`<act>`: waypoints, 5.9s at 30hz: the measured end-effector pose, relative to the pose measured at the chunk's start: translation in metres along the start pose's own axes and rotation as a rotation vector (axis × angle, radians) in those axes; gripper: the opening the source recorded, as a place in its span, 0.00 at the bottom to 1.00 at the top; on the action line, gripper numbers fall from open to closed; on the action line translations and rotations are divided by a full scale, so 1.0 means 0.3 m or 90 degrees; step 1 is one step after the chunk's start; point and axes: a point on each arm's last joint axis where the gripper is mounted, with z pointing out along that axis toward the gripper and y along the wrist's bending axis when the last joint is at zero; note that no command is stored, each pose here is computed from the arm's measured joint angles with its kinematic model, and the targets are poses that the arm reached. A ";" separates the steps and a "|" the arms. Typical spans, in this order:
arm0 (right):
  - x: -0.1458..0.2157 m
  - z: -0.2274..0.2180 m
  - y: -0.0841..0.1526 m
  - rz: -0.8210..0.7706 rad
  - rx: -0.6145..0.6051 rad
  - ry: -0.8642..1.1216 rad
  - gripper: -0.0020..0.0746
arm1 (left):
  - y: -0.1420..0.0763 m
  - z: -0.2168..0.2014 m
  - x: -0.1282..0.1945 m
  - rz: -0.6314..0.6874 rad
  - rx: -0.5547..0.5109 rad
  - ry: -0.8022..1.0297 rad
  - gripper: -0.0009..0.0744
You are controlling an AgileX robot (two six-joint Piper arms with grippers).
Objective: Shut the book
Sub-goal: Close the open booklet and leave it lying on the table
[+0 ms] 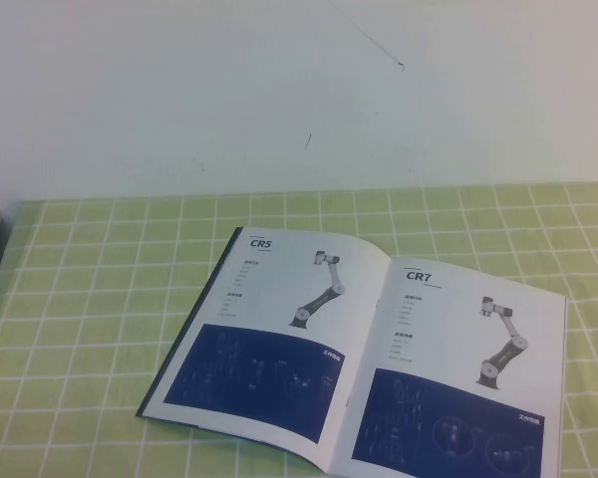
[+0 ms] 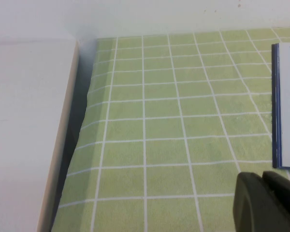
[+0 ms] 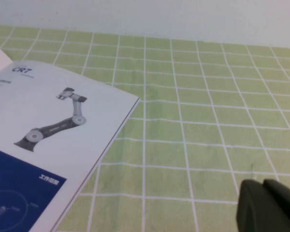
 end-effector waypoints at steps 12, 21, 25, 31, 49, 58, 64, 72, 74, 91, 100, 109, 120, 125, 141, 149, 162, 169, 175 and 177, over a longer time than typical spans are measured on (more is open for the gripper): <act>0.000 0.000 0.000 0.000 0.000 0.000 0.02 | 0.000 0.000 0.000 0.000 0.000 0.000 0.01; 0.000 0.000 0.000 0.000 0.000 0.000 0.02 | 0.000 0.000 0.000 -0.001 0.000 0.000 0.01; 0.000 0.000 0.000 0.000 0.000 0.000 0.02 | 0.000 0.000 0.000 0.002 0.000 0.000 0.01; 0.000 0.000 0.000 0.000 0.000 0.000 0.02 | 0.000 0.000 0.000 0.006 0.000 0.000 0.01; -0.161 -0.047 -0.008 0.005 0.017 -0.371 0.02 | 0.011 -0.080 -0.201 0.007 -0.028 -0.486 0.01; -0.205 -0.083 -0.014 0.024 0.025 -0.491 0.02 | 0.027 -0.103 -0.222 -0.052 -0.040 -0.552 0.01; -0.292 -0.097 -0.023 0.043 0.008 -0.322 0.02 | 0.006 -0.124 -0.313 -0.035 -0.013 -0.400 0.01; -0.501 -0.049 -0.039 0.029 -0.008 -0.082 0.02 | -0.027 -0.054 -0.540 -0.012 0.032 -0.143 0.01; -0.536 0.002 -0.037 0.008 -0.024 -0.008 0.02 | -0.033 0.011 -0.570 -0.008 0.044 -0.045 0.01; -0.406 0.564 0.250 -0.059 -0.403 0.347 0.02 | -0.138 0.666 -0.585 0.055 0.213 0.391 0.01; -0.205 0.677 0.395 -0.105 -0.429 0.476 0.02 | -0.255 0.926 -0.439 0.113 0.217 0.488 0.01; -0.107 0.729 0.416 -0.095 -0.424 0.546 0.02 | -0.258 1.069 -0.272 0.134 0.201 0.571 0.01; -0.106 0.734 0.419 -0.085 -0.424 0.551 0.02 | -0.291 1.118 -0.229 0.139 0.201 0.603 0.01; -0.106 0.734 0.419 -0.085 -0.424 0.551 0.02 | -0.382 1.099 -0.221 0.188 0.232 0.601 0.01; -0.106 0.734 0.420 -0.085 -0.424 0.552 0.02 | -0.618 1.041 -0.255 0.208 0.336 0.603 0.01; -0.108 0.733 0.422 -0.083 -0.429 0.554 0.02 | -0.527 1.096 -0.336 0.332 0.135 0.567 0.01; -0.108 0.734 0.423 -0.077 -0.427 0.557 0.02 | -0.419 1.170 -0.268 0.314 0.060 0.608 0.01; -0.108 0.734 0.423 -0.075 -0.426 0.558 0.02 | -0.417 1.166 -0.250 0.252 0.112 0.649 0.01; -0.108 0.735 0.422 -0.075 -0.424 0.556 0.02 | -0.436 1.156 -0.250 0.212 0.152 0.660 0.01; -0.108 0.735 0.422 -0.077 -0.424 0.556 0.02 | -0.436 1.156 -0.250 0.213 0.152 0.660 0.01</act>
